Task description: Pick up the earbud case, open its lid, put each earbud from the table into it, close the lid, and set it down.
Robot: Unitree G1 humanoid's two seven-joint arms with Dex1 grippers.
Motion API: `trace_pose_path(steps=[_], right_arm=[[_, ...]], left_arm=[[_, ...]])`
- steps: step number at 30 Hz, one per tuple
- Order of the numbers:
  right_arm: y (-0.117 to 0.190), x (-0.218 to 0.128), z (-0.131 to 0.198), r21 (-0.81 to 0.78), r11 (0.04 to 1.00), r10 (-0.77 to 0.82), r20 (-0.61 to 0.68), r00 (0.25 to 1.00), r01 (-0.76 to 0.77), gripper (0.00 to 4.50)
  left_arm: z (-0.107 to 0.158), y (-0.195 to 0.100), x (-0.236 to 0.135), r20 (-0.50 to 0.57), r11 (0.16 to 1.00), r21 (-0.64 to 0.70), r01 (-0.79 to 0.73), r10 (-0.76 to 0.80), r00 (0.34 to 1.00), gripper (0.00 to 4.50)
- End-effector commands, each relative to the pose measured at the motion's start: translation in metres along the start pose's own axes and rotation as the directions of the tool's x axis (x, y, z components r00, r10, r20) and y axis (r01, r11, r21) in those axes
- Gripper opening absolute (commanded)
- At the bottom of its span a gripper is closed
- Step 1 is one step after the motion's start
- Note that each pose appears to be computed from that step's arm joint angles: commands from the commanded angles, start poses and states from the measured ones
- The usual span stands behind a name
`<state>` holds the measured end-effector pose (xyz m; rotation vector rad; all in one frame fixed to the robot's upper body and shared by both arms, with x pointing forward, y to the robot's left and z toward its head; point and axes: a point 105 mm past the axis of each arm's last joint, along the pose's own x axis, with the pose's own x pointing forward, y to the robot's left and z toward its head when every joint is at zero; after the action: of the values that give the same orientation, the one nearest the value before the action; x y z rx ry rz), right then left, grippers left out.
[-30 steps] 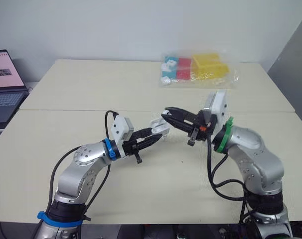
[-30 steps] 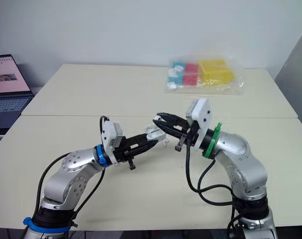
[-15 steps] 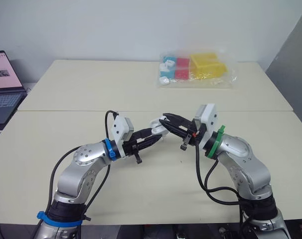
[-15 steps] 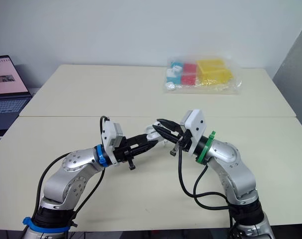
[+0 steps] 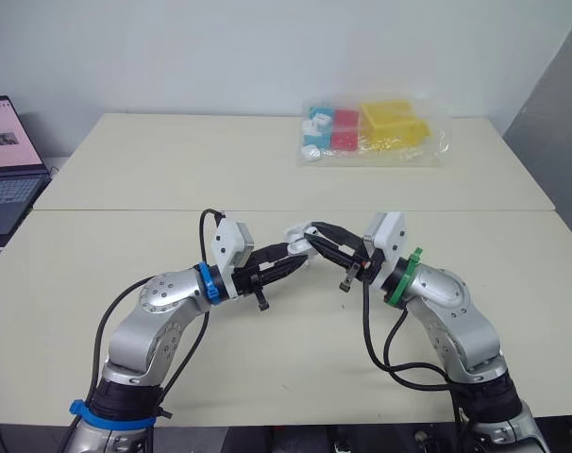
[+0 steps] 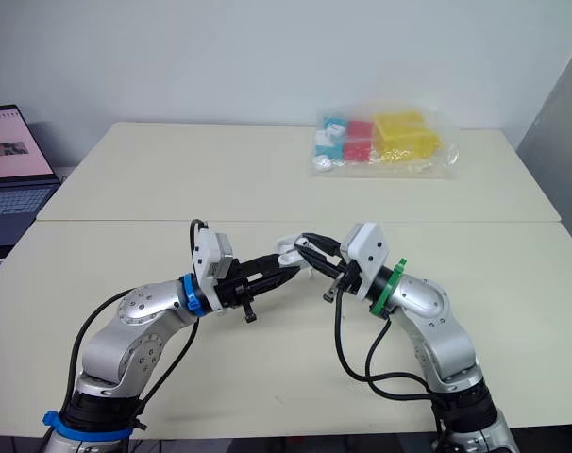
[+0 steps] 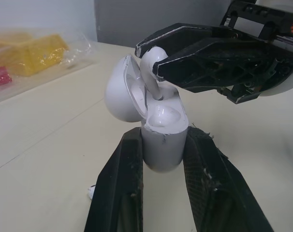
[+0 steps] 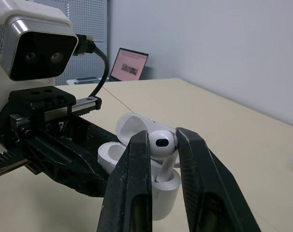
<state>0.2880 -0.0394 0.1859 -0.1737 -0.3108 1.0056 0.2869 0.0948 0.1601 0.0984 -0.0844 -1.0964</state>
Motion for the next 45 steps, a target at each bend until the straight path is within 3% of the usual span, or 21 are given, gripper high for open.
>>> trace_pose_path(steps=[1,9,21,26,32,35,40,45], right_arm=[[0.002,-0.001,0.003,-0.022,1.000,0.007,0.009,1.000,-0.006,0.40],[0.006,-0.004,0.000,0.003,0.999,0.034,-0.030,0.999,-0.034,0.40],[0.005,-0.006,0.016,-0.023,0.999,0.037,0.004,0.999,-0.037,4.46],[0.005,-0.019,0.031,-0.029,0.997,0.067,0.005,0.998,-0.067,4.48],[-0.003,-0.051,0.036,-0.014,0.990,0.135,-0.141,0.981,-0.138,4.48],[-0.006,-0.059,0.026,0.021,0.988,0.153,-0.240,0.959,-0.153,4.48],[-0.009,-0.071,-0.015,0.015,0.989,0.136,-0.503,0.853,-0.149,4.48],[-0.009,-0.057,-0.022,0.011,0.993,0.104,-0.506,0.856,-0.115,4.48]], left_arm=[[0.019,-0.003,0.001,0.054,0.999,0.049,0.014,-0.017,0.998,0.78],[0.020,-0.003,0.001,0.058,0.999,0.050,0.011,-0.014,0.998,0.78],[0.016,-0.003,0.001,0.048,0.999,0.052,0.010,-0.012,0.999,0.78],[0.011,0.003,-0.003,0.031,0.998,0.056,-0.021,0.020,0.999,0.78],[0.011,0.011,-0.015,0.015,0.996,0.075,-0.053,0.052,0.999,0.78],[0.012,0.013,-0.017,0.015,0.995,0.077,-0.061,0.060,0.998,0.78],[0.017,0.019,-0.021,0.013,0.993,0.089,-0.071,0.070,0.997,0.78],[0.019,0.020,-0.024,0.006,0.993,0.097,-0.072,0.071,0.997,0.78]])
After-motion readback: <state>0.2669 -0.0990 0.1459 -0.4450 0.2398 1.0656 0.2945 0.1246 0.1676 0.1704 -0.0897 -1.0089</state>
